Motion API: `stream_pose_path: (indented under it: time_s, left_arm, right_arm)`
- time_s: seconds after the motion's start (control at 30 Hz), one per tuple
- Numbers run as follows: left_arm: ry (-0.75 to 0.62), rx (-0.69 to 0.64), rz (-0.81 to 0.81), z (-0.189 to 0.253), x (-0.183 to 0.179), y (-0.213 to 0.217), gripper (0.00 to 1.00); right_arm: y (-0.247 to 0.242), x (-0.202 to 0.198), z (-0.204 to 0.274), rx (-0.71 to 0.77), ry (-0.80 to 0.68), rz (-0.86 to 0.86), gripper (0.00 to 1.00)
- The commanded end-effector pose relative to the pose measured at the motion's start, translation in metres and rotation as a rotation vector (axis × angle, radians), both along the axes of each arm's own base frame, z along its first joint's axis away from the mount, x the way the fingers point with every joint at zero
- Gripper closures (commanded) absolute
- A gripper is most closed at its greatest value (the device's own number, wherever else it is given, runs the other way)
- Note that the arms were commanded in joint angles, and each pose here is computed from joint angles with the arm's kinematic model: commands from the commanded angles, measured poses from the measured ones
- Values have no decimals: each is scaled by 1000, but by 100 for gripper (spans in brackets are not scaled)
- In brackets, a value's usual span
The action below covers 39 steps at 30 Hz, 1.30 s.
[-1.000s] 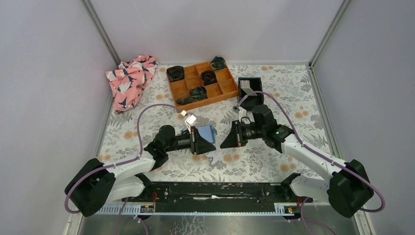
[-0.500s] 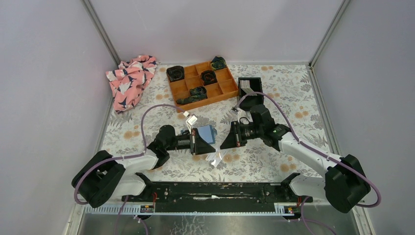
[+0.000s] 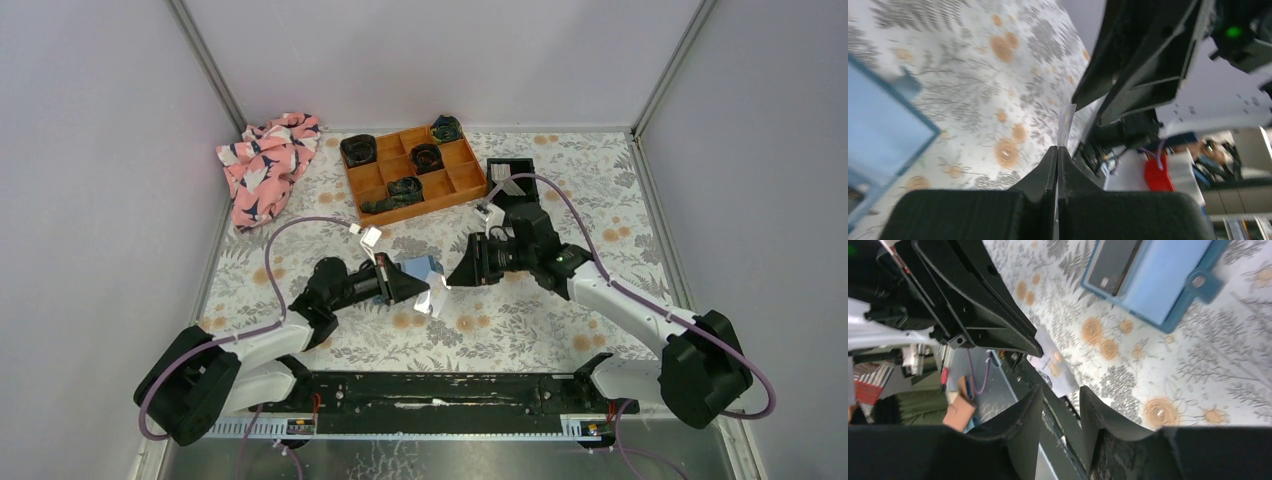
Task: Put the credit cards into the card holder
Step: Pick up the credit card from the storage box, then insert the credit card into the card holder.
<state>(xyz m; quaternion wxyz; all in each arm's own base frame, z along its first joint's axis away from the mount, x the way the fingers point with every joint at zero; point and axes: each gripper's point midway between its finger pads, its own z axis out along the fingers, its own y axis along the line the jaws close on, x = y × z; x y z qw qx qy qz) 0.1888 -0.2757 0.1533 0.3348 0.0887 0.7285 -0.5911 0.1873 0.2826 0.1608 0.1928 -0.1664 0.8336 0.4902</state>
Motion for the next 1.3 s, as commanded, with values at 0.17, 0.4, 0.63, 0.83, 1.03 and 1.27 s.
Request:
stream_pose_path:
  time_s: [0.17,0.4,0.63,0.83,1.03,1.27]
  left_arm:
    - [117,234,544,-55,68,63,100]
    - [198,271,728,-76,80,90,100]
    - [260,302,774,-96,86,98,100]
    - [274,297,779,-101,88,101,100]
    - [301,259,778,-102,90,104,100]
    - [301,211,735,-94,90,101,100]
  right_arm:
    - [9,62,-2,-116,-93,-140,59]
    - [23,84,-24,-213,-92,-163,85]
    - [35,95,-53,-288,-65,-152,98]
    - [43,101,-77,-348,-50,-143,100]
    - [46,104,-95,-399,-39,-143,100]
    - [44,105,-108,-433,-28,-147,100]
